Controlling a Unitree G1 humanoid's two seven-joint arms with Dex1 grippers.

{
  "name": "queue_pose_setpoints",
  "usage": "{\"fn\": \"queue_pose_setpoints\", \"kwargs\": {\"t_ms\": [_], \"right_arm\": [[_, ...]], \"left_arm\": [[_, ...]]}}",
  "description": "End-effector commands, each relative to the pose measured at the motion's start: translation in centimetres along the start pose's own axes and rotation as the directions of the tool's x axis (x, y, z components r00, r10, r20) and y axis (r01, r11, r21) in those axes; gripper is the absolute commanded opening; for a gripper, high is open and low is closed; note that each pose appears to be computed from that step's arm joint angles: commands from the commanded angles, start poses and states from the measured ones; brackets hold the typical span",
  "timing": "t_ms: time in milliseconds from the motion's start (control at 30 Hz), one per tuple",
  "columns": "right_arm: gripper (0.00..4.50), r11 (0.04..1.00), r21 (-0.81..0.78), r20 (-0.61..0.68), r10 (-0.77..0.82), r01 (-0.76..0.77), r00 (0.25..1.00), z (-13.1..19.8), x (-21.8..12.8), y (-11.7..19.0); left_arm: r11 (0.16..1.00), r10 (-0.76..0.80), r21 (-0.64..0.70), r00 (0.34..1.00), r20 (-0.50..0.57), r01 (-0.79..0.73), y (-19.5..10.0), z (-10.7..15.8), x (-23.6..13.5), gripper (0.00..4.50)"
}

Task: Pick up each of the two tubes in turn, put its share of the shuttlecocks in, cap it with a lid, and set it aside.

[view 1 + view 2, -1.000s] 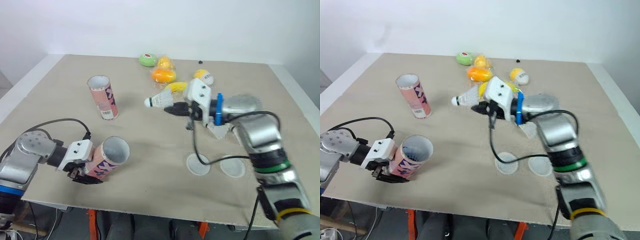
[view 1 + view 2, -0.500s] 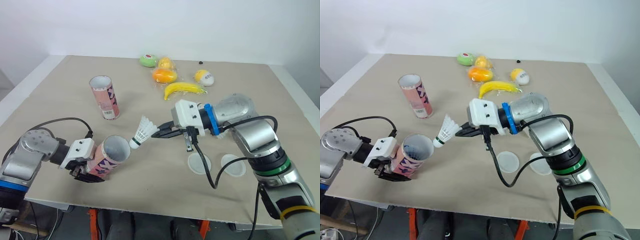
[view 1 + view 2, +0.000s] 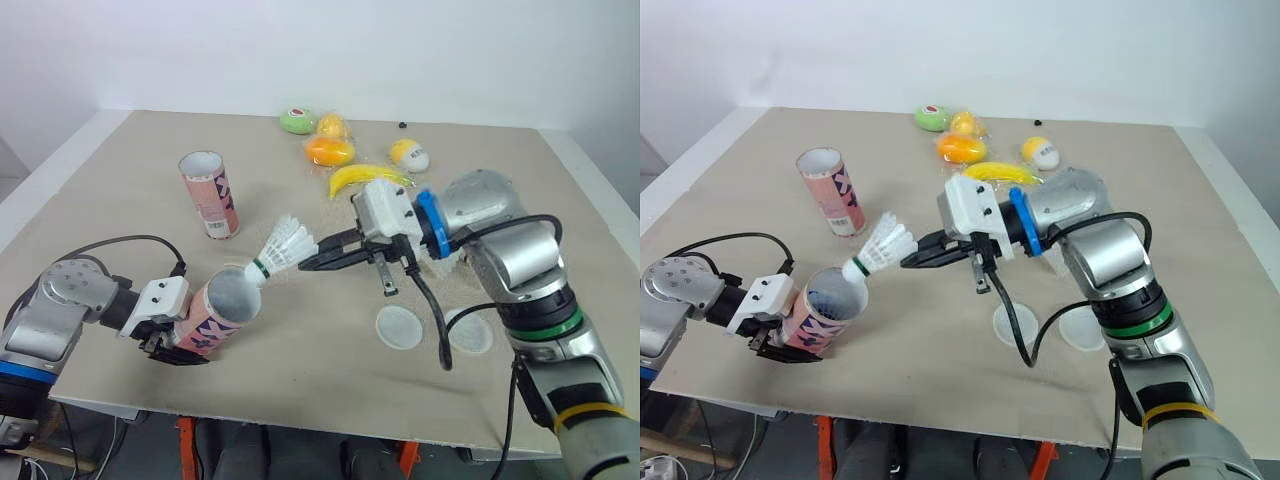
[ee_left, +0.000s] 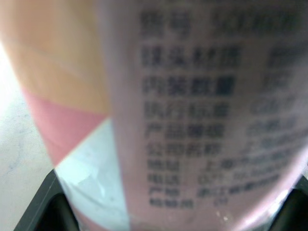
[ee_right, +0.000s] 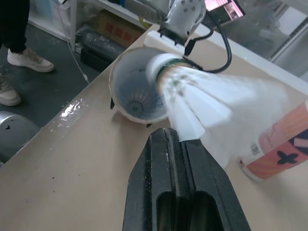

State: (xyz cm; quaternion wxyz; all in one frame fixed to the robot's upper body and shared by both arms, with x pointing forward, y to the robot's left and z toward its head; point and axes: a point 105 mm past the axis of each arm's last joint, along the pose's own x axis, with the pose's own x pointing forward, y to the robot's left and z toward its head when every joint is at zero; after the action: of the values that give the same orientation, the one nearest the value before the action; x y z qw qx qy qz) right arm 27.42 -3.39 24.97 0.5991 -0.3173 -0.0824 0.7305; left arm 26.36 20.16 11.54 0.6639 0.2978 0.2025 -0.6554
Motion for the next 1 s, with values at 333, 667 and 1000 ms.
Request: {"fn": "queue_pose_setpoints", "kwargs": {"t_ms": [333,667,1000], "right_arm": [[0.10,0.990,-0.090,-0.076,0.099,-0.106,0.992,-0.4,3.0,0.3],[2.46,0.978,-0.048,0.036,0.203,-0.202,0.978,1.7,4.2,0.5],[4.17,0.961,0.222,0.167,-0.203,0.164,0.965,1.2,-3.1,0.1]], "left_arm": [[1.000,-0.008,-0.025,1.000,-0.025,0.008,0.1,-0.7,0.8,3.39],[0.999,0.007,-0.031,1.000,-0.027,-0.007,0.1,-0.8,0.4,3.39],[0.999,0.002,-0.036,1.000,-0.019,-0.002,-0.2,-0.8,0.4,3.39]]}}
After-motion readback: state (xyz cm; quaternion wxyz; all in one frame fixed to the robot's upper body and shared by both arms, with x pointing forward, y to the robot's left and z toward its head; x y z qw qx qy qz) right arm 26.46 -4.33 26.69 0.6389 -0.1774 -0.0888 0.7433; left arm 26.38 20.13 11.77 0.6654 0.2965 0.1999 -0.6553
